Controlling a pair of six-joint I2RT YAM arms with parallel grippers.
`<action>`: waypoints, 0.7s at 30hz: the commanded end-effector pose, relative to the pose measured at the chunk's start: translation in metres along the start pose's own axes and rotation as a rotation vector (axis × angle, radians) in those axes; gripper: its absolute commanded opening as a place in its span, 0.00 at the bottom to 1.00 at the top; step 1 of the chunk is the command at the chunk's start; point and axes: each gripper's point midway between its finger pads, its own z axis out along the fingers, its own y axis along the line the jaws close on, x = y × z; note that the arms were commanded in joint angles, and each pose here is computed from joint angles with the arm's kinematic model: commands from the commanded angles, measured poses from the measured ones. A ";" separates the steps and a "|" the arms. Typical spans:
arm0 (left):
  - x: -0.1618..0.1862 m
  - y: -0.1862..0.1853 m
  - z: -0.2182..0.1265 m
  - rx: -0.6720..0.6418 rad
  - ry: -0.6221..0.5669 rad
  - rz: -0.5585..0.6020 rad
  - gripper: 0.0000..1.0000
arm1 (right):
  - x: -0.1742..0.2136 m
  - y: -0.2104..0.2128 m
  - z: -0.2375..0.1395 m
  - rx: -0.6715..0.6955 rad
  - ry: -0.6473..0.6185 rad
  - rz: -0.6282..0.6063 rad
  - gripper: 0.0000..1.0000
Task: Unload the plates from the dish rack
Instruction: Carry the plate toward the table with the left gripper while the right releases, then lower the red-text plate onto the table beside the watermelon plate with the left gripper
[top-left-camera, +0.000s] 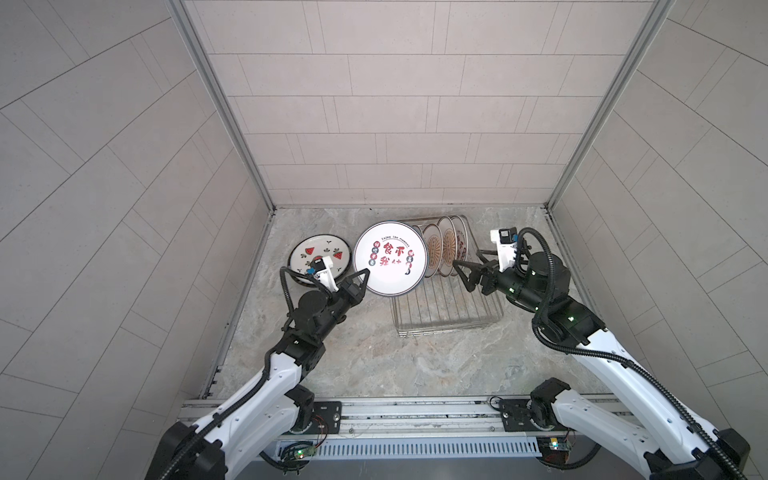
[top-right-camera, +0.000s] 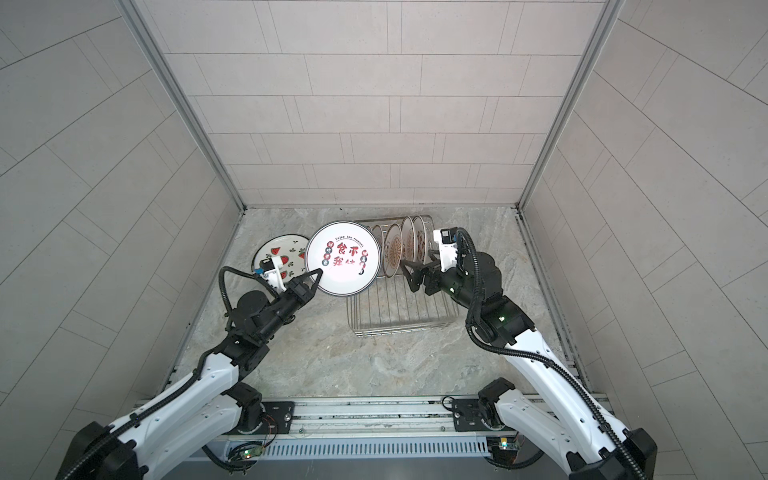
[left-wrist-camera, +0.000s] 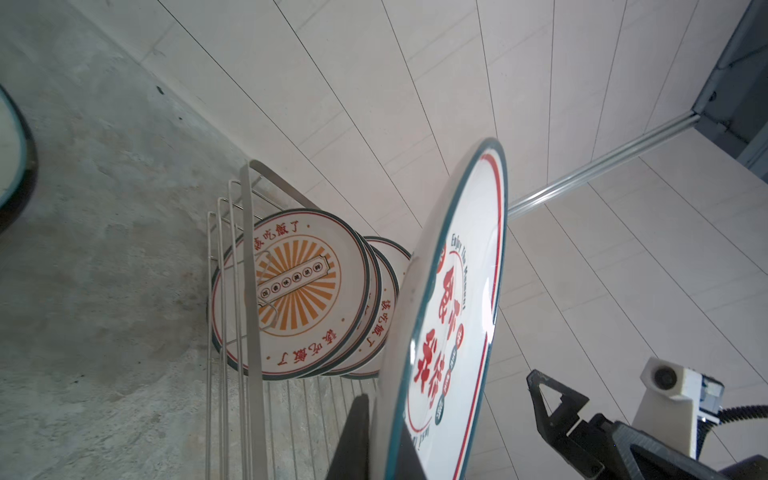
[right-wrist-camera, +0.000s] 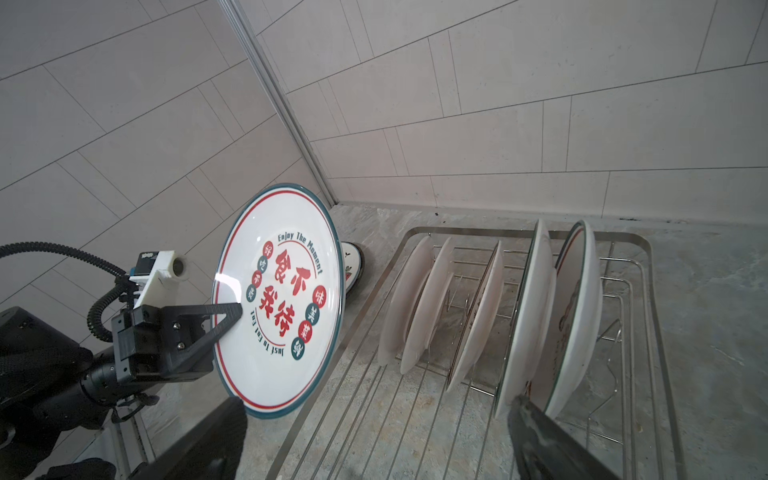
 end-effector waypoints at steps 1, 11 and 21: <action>-0.017 -0.004 -0.012 0.009 -0.073 -0.043 0.00 | -0.003 0.015 0.003 -0.046 0.013 -0.055 1.00; -0.029 0.041 -0.024 -0.148 -0.112 -0.180 0.00 | 0.028 0.064 0.025 -0.162 0.185 -0.262 1.00; -0.022 0.069 -0.029 -0.270 -0.088 -0.244 0.00 | 0.049 0.084 0.034 -0.181 0.263 -0.391 1.00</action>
